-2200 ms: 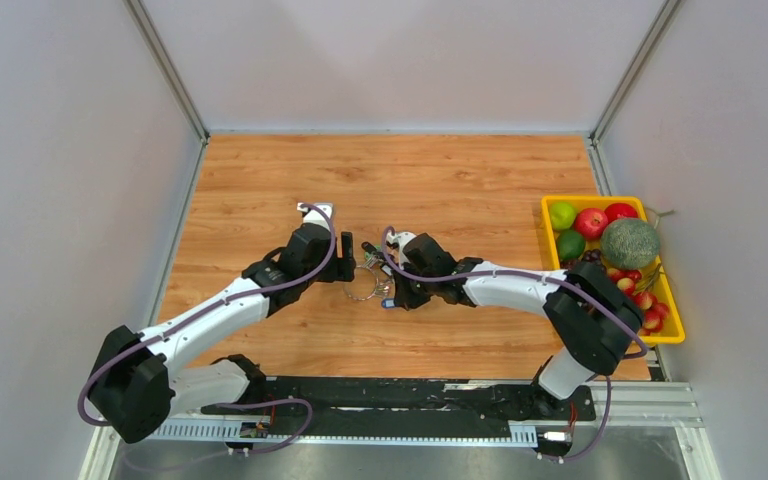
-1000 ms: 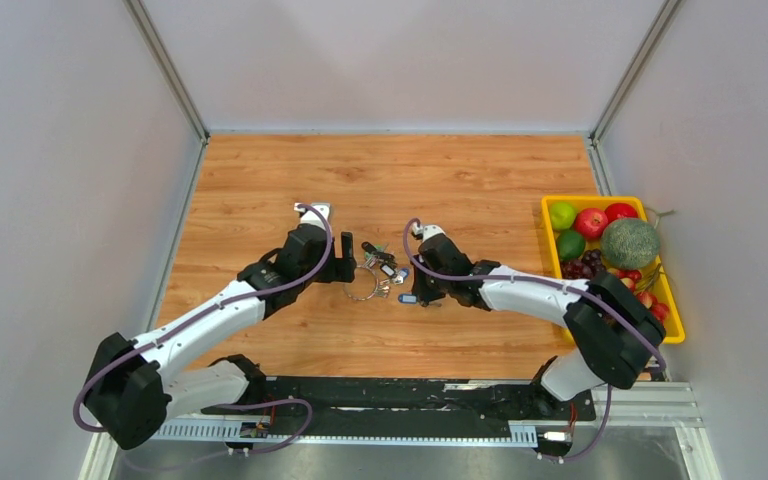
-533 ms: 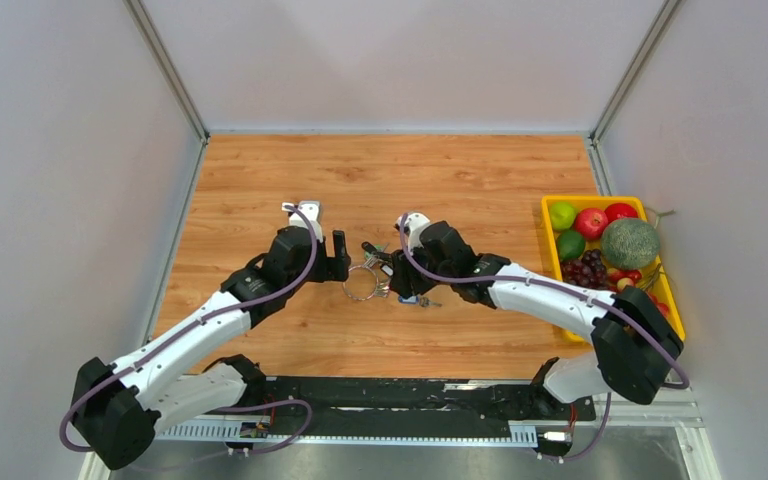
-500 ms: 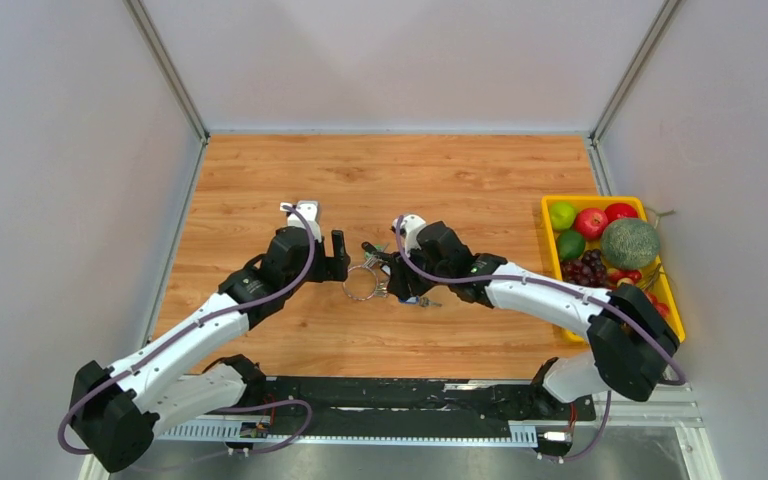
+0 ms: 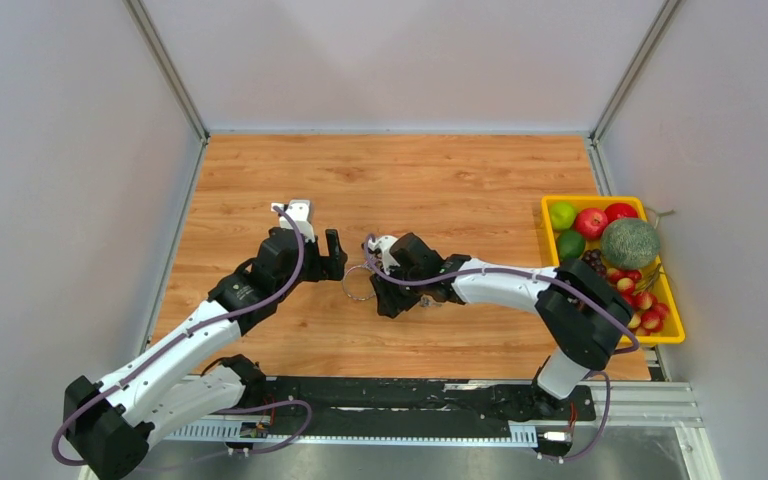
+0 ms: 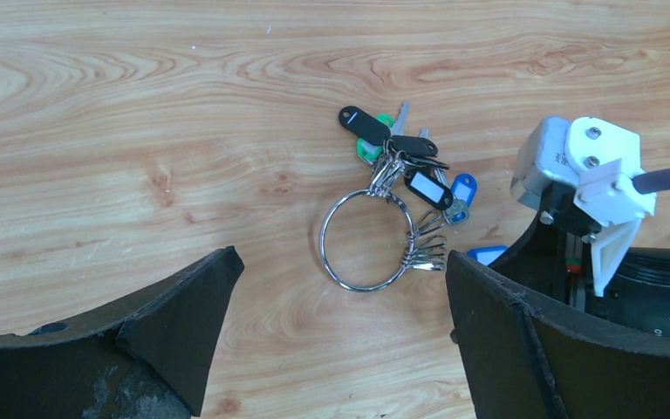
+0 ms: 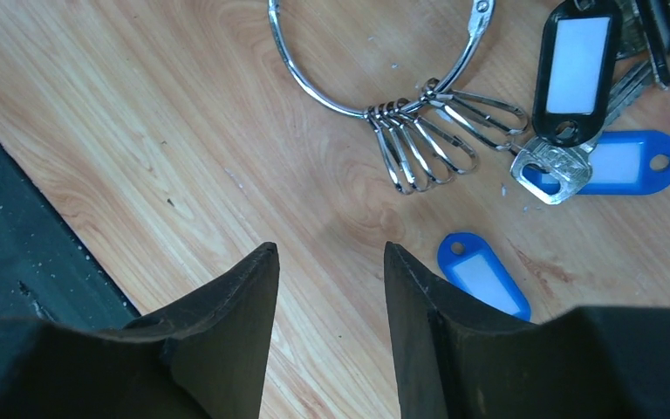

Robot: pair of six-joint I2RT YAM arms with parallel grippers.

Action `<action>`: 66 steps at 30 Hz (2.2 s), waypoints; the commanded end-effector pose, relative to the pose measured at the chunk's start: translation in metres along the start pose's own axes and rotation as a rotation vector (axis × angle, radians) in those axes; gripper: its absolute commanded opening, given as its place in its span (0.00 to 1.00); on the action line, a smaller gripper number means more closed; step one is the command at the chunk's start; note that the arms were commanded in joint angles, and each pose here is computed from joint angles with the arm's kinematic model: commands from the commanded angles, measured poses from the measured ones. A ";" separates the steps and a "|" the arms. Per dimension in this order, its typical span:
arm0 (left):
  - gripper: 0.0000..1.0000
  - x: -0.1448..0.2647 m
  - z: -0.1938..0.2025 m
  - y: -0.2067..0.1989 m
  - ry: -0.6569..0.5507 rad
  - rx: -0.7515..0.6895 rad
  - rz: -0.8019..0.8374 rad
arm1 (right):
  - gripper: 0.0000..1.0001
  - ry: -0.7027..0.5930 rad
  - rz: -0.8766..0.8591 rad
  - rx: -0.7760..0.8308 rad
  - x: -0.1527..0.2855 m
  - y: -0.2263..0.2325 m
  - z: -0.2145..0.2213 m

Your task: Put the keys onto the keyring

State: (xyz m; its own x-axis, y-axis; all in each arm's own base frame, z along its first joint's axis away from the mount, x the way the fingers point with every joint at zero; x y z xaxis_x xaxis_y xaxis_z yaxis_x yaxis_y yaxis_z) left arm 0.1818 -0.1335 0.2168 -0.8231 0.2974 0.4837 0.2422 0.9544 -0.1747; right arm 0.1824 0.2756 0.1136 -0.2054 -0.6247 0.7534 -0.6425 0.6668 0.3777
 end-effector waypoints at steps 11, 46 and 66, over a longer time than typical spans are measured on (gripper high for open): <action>1.00 0.004 -0.005 0.003 -0.016 -0.008 -0.012 | 0.51 -0.023 0.079 -0.031 -0.023 -0.004 -0.018; 1.00 0.003 -0.003 0.004 -0.008 -0.015 -0.008 | 0.46 0.003 0.079 0.019 -0.044 0.015 -0.008; 1.00 0.002 -0.003 0.004 -0.004 -0.018 -0.008 | 0.36 -0.019 0.239 0.009 -0.046 -0.001 -0.004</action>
State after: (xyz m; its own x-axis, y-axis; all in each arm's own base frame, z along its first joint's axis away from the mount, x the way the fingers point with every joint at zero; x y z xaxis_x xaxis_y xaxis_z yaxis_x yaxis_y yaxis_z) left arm 0.1819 -0.1299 0.2147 -0.8198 0.2831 0.4978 0.2330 0.9590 -0.1616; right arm 0.1976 0.3137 0.0924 -0.3529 -0.5274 0.7728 -0.6063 0.7580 0.2405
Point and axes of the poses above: each gripper's point midway between its finger pads, its own x axis back along the fingers, its own y axis along the line the jaws close on, z = x × y, the point moved 9 cm from there along x, back along the fingers, and after that the axes turned 5 degrees about -x, right-handed, at the moved point
